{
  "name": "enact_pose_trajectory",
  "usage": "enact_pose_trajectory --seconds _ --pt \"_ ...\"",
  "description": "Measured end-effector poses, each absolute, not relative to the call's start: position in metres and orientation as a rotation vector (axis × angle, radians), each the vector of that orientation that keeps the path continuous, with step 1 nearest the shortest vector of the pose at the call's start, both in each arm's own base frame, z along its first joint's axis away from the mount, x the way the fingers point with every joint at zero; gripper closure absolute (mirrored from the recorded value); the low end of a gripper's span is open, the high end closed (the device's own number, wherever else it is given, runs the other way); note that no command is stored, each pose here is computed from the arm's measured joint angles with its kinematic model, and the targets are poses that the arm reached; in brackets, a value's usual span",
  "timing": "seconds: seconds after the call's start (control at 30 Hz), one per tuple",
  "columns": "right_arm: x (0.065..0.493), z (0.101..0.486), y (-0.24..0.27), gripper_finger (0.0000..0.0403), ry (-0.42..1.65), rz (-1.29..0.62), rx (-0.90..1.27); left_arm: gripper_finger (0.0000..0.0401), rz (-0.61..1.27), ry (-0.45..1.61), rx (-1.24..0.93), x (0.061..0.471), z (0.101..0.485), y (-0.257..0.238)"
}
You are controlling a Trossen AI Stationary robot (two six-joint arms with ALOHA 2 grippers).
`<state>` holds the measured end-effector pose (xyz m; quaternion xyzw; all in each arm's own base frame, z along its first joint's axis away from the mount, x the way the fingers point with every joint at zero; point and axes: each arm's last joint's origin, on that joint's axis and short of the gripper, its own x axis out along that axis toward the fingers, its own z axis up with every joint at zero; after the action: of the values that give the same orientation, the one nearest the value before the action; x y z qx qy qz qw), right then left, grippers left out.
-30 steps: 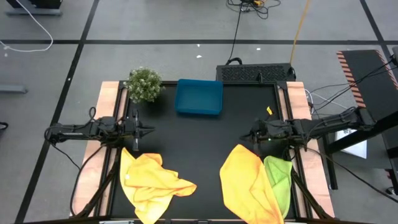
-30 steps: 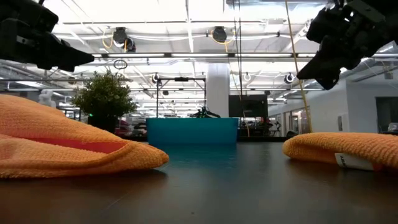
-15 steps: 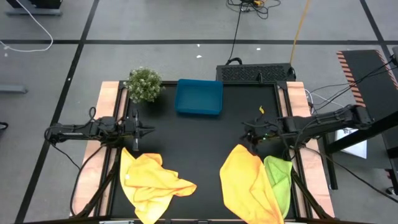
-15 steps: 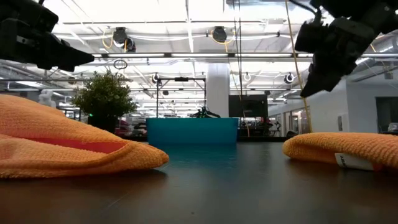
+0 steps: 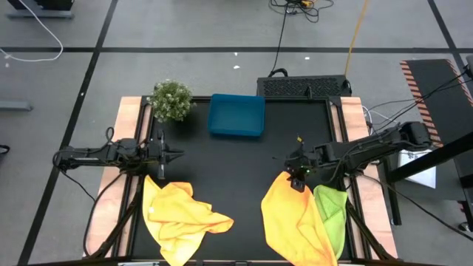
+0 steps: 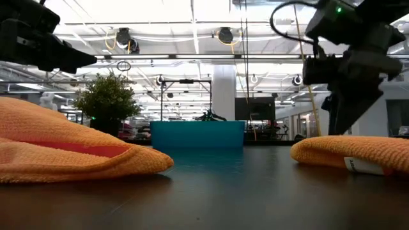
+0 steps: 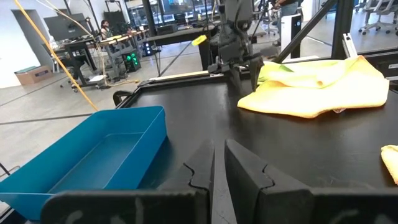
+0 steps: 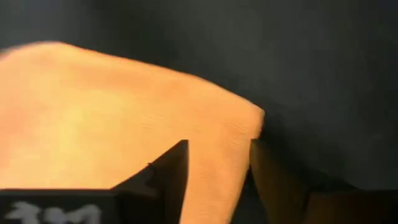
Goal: Fold microfiber towels
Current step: Fold the right orange microfiber towel
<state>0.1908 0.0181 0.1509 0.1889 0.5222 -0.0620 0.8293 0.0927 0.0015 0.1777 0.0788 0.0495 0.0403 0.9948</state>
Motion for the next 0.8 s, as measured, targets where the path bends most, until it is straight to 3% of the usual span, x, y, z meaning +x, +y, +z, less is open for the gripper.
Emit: enact_pose_trajectory --seconds 0.13,0.3,0.43,0.63,0.8 --pt "0.192 0.141 0.015 0.0206 1.166 -0.181 0.376 0.0361 0.080 0.100 0.158 0.093 0.178 0.001" --pt "0.197 0.134 0.012 0.0216 1.186 -0.169 0.385 0.0361 0.081 0.100 0.158 0.093 0.178 0.001" --pt "0.197 0.131 0.012 0.0263 1.203 -0.159 0.369 0.0361 0.081 0.100 0.158 0.093 0.178 0.001" --pt "0.195 0.134 0.014 0.0383 1.202 -0.110 0.391 0.0361 0.081 0.100 0.158 0.093 0.178 0.001" --pt "0.194 0.142 0.014 0.0399 1.157 -0.113 0.404 0.0361 0.082 0.100 0.158 0.093 0.178 0.001"
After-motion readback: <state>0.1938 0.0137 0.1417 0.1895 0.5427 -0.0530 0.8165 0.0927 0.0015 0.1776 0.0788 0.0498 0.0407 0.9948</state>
